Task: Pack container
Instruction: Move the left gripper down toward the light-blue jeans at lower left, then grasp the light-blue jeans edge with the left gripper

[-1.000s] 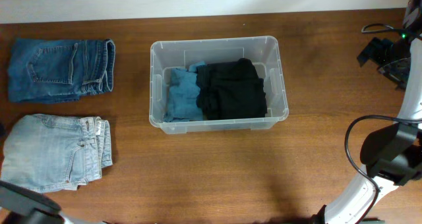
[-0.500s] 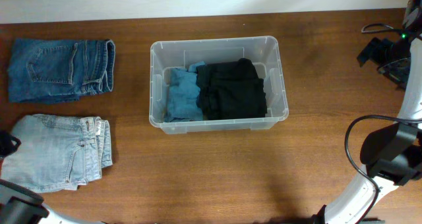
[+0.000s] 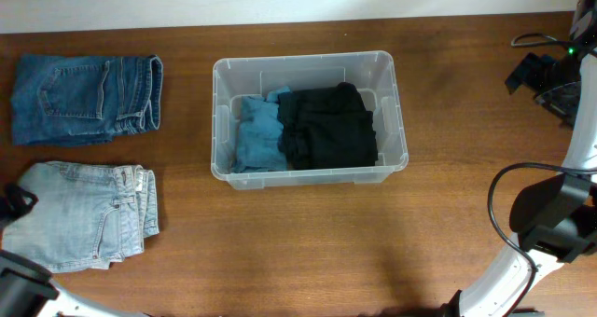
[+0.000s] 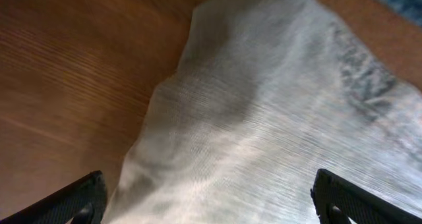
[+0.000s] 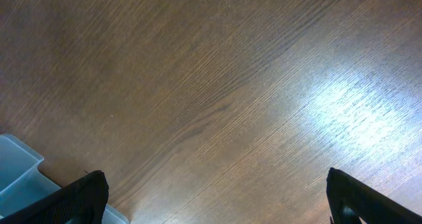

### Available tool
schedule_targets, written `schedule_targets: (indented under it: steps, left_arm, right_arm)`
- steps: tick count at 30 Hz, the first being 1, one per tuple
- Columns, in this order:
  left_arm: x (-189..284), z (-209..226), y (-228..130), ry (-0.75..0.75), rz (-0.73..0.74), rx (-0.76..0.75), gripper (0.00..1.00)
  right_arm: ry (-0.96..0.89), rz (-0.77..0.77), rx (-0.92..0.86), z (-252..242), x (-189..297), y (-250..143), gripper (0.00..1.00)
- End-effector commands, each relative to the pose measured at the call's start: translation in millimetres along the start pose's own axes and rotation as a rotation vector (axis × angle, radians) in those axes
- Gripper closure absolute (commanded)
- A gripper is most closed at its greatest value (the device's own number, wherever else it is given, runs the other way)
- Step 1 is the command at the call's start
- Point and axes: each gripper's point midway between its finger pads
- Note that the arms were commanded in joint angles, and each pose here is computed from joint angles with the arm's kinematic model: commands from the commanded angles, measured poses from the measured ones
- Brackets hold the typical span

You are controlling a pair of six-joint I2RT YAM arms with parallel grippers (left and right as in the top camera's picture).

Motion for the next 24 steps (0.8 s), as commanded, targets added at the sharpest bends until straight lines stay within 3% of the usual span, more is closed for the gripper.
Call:
schedule_targets:
  steps: [1, 9, 18, 19, 21, 22, 23, 24]
  left_arm:
    - [-15.0, 0.9, 0.4, -0.028, 0.009, -0.015, 0.01]
    - [-38.7, -0.2, -13.8, -0.055, 0.074, 0.002, 0.01]
    - [-52.9, -47.3, -24.8, -0.105, 0.172, -0.064, 0.01]
    - [-54.5, -55.0, -27.1, -0.112, 0.189, -0.075, 0.19]
    - [-56.6, -66.6, -31.1, -0.123, 0.215, -0.091, 0.44]
    - [-57.0, -69.3, -32.1, -0.125, 0.222, -0.095, 0.45]
    - [-57.4, -71.1, -32.5, -0.127, 0.225, -0.098, 0.37]
    - [-57.9, -73.0, -32.6, -0.128, 0.227, -0.102, 0.01]
  right_arm:
    - [-0.014, 0.006, -0.013, -3.2, -2.5, -0.2, 0.02]
    - [-0.014, 0.006, -0.013, -3.2, -2.5, -0.2, 0.01]
    - [-0.014, 0.006, -0.013, -3.2, -2.5, -0.2, 0.02]
    - [-0.015, 0.005, -0.013, -3.2, -2.5, -0.2, 0.02]
    - [-0.014, 0.006, -0.013, -3.2, -2.5, -0.2, 0.02]
    - [-0.014, 0.006, -0.013, -3.2, -2.5, -0.2, 0.02]
    - [-0.014, 0.006, -0.013, -3.2, -2.5, -0.2, 0.02]
    - [-0.015, 0.005, -0.014, -3.2, -2.5, -0.2, 0.01]
Point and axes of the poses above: each gripper's point midway between its finger pads, its own x axis back along the fingers, its own z axis along the line the jaws close on, y = z × x, and after that the axes turned 10 degrees about x, right-handed
